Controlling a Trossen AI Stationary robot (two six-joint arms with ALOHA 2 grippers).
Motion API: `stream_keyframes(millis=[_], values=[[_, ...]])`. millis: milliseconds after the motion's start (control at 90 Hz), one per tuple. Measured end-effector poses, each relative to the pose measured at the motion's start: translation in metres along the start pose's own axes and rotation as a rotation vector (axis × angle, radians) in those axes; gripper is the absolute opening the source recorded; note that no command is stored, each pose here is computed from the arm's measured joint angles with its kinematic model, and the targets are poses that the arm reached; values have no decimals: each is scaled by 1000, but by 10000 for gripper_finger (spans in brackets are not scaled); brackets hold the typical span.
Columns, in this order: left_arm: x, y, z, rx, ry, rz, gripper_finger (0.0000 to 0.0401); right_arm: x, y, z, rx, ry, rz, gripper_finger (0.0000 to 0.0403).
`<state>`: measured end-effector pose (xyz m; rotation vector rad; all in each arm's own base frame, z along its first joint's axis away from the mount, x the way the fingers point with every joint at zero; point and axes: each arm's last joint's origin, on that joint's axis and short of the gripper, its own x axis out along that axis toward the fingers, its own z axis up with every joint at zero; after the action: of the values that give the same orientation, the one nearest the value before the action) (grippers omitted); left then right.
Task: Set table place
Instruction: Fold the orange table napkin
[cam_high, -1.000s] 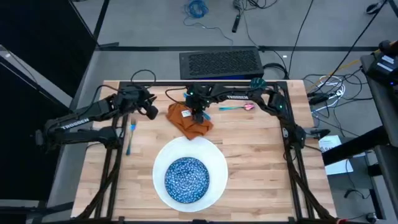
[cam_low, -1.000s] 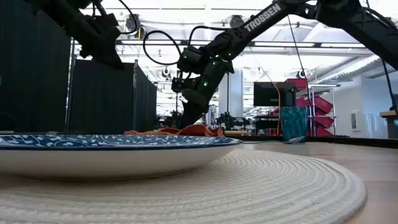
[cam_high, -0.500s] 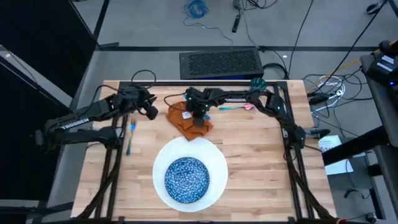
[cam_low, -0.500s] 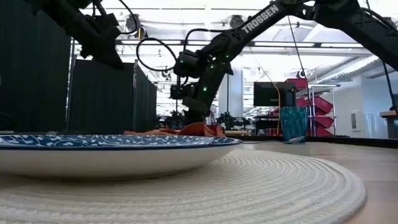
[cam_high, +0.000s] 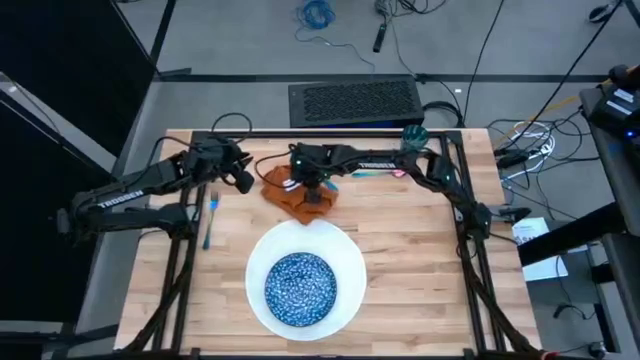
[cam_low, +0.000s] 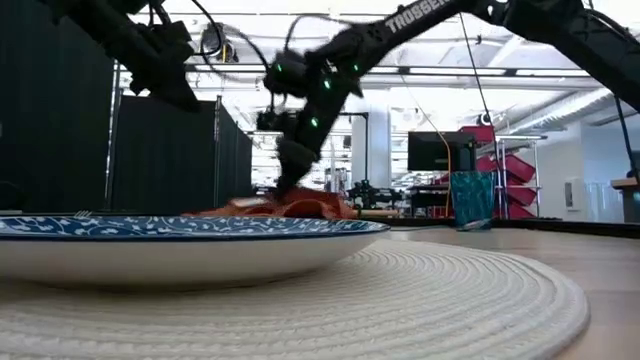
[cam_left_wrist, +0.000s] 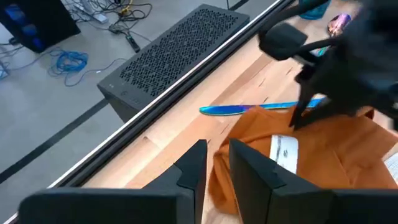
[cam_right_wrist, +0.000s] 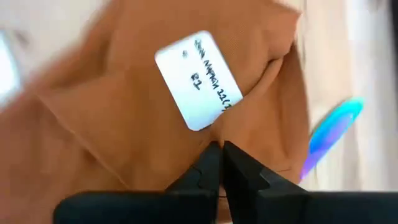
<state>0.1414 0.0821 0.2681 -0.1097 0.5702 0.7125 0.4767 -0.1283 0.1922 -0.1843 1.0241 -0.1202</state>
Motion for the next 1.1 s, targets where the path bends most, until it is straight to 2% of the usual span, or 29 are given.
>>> stream_keyframes(millis=[167,411,489,733,900,1044,1100], values=[[0,0,0,-2,0,-3,54,-7,16,12,13,-33,15,0],[0,-2,0,-5,6,-67,54,30,41,4,36,6,104,0],[0,-3,-1,-4,9,-82,54,40,50,3,26,1,165,0],[-1,-3,0,-4,5,-83,54,46,83,11,-36,-56,218,0],[-1,-3,0,-5,3,-83,54,38,98,22,-83,-109,321,0],[-1,-3,0,-4,4,-83,54,30,118,29,-159,-178,527,0],[-1,-3,0,-4,4,-83,54,28,126,31,-190,-197,565,0]])
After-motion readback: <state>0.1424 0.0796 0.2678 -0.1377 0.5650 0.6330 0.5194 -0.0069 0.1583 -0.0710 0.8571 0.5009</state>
